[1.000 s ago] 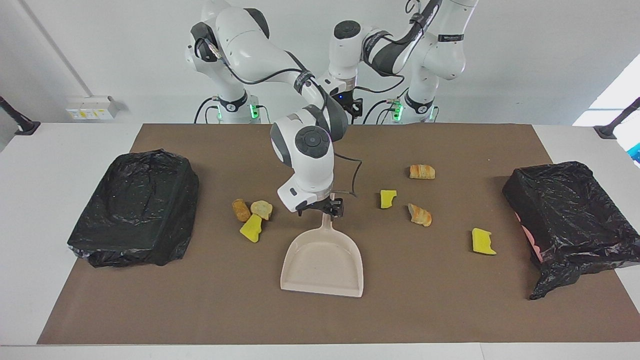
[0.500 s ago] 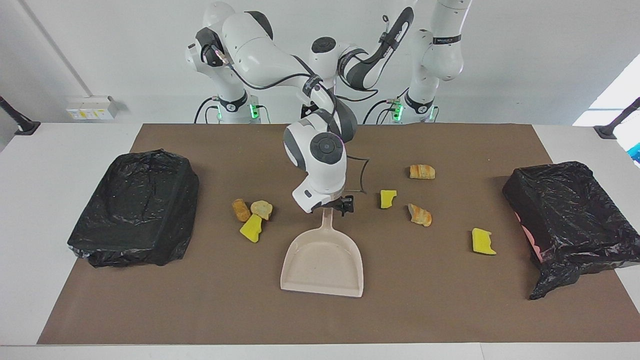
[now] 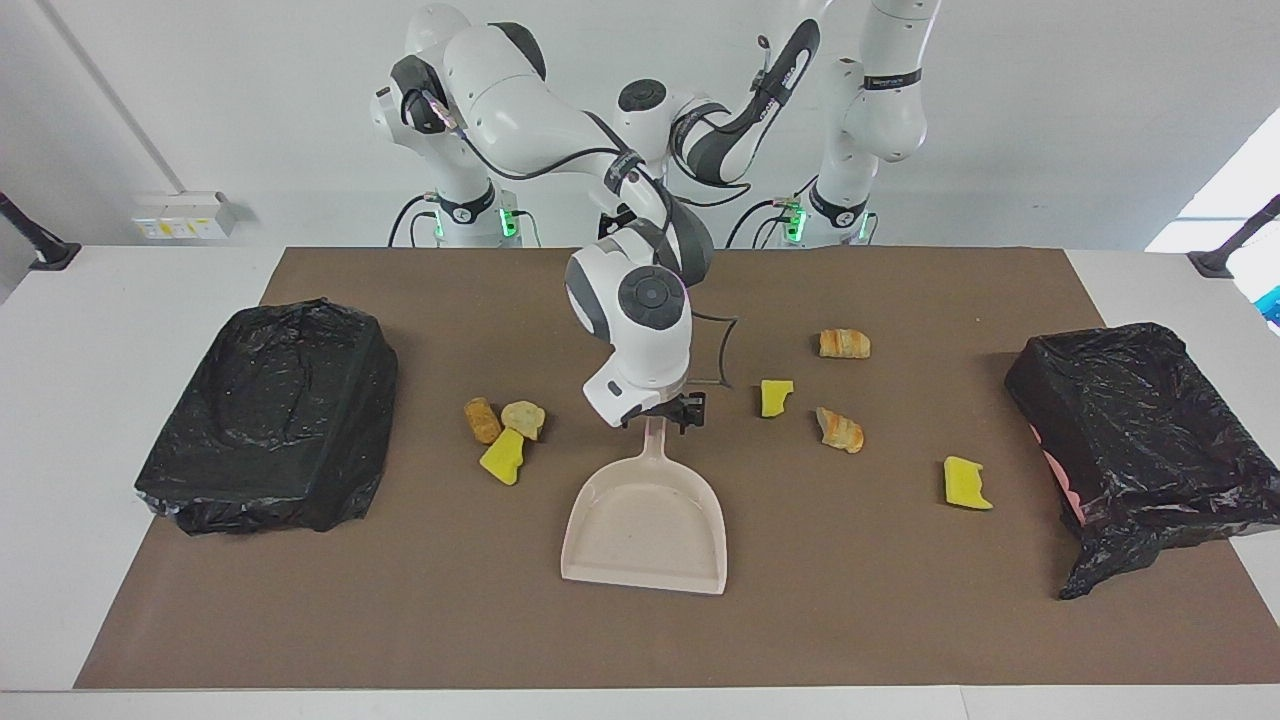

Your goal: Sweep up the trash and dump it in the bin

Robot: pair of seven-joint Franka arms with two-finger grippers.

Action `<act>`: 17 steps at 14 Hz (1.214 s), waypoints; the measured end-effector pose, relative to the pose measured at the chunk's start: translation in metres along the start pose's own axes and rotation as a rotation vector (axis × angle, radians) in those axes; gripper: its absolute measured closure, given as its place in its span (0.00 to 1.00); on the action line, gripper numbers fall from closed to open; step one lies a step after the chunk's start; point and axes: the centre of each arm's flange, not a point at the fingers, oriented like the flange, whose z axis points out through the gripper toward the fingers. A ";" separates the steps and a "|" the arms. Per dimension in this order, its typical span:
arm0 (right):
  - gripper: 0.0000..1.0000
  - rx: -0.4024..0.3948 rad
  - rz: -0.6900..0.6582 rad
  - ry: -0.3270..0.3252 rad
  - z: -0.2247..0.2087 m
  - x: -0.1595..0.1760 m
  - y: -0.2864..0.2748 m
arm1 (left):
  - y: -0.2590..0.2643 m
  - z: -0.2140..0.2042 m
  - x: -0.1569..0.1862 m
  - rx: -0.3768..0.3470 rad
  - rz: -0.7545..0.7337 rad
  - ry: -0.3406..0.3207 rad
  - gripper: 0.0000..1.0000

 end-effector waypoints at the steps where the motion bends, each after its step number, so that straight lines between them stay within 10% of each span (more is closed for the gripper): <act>1: 0.68 0.001 0.000 0.000 0.000 0.002 0.002 | -0.001 0.000 0.001 0.002 -0.003 -0.002 0.55; 9: 0.68 0.098 -0.222 0.027 -0.018 0.029 0.026 | -0.035 -0.034 0.021 0.114 -0.070 -0.077 0.74; 17: 0.68 0.031 -0.549 0.046 -0.081 0.000 0.054 | -0.239 -0.098 0.156 0.100 -0.173 -0.070 0.74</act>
